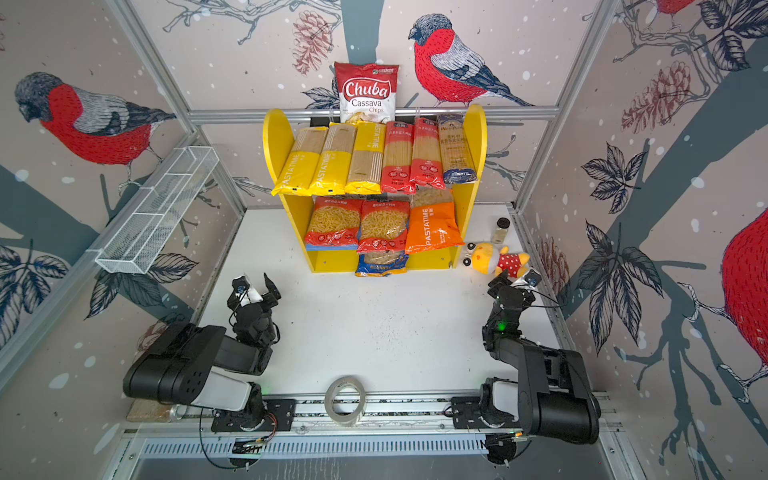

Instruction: Place and organize the pasta boxes and bags onto the shelf

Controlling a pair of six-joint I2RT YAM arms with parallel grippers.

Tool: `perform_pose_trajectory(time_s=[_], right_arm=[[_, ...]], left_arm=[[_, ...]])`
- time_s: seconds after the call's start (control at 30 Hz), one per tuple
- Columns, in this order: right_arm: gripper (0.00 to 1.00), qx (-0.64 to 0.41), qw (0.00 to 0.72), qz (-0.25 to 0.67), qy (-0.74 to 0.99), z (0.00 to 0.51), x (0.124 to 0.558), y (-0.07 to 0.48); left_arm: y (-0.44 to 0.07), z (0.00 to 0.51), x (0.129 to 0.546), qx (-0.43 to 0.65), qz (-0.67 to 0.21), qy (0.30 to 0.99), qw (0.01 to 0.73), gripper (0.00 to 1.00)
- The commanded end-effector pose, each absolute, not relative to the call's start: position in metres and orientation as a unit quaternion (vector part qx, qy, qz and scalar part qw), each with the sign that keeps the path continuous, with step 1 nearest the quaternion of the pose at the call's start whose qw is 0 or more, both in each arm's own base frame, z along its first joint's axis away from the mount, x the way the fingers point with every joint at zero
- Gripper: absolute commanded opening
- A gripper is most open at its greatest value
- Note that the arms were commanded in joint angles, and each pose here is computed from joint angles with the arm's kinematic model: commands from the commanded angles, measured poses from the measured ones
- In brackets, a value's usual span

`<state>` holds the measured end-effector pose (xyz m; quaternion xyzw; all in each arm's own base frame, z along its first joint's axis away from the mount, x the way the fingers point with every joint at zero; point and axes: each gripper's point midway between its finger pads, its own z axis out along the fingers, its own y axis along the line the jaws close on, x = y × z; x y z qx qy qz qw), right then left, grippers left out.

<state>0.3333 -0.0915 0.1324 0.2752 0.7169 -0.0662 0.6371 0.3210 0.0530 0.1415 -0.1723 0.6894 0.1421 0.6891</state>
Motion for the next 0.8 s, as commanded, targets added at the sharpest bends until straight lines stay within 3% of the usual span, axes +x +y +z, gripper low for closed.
perform_pose_trajectory(time_s=[0.0, 0.4, 0.7, 0.73, 0.77], right_arm=[[0.74, 0.265, 0.654, -0.062, 0.706, 0.142, 0.335, -0.09], [0.78, 0.258, 0.656, -0.071, 0.705, 0.138, 0.341, -0.089], [0.82, 0.141, 0.693, -0.075, 0.703, 0.139, 0.356, -0.044], [0.82, 0.15, 0.664, -0.085, 0.727, 0.13, 0.361, -0.043], [0.89, 0.151, 0.651, -0.082, 0.739, 0.126, 0.364, -0.044]], left_arm=[[0.052, 0.159, 0.323, -0.174, 0.135, 0.664, 0.714, 0.84], [0.039, 0.149, 0.349, -0.135, 0.129, 0.699, 0.691, 0.84], [0.034, 0.136, 0.362, -0.115, 0.124, 0.715, 0.679, 0.88], [0.033, 0.136, 0.363, -0.113, 0.123, 0.715, 0.678, 0.92], [0.033, 0.134, 0.363, -0.115, 0.121, 0.719, 0.674, 0.99]])
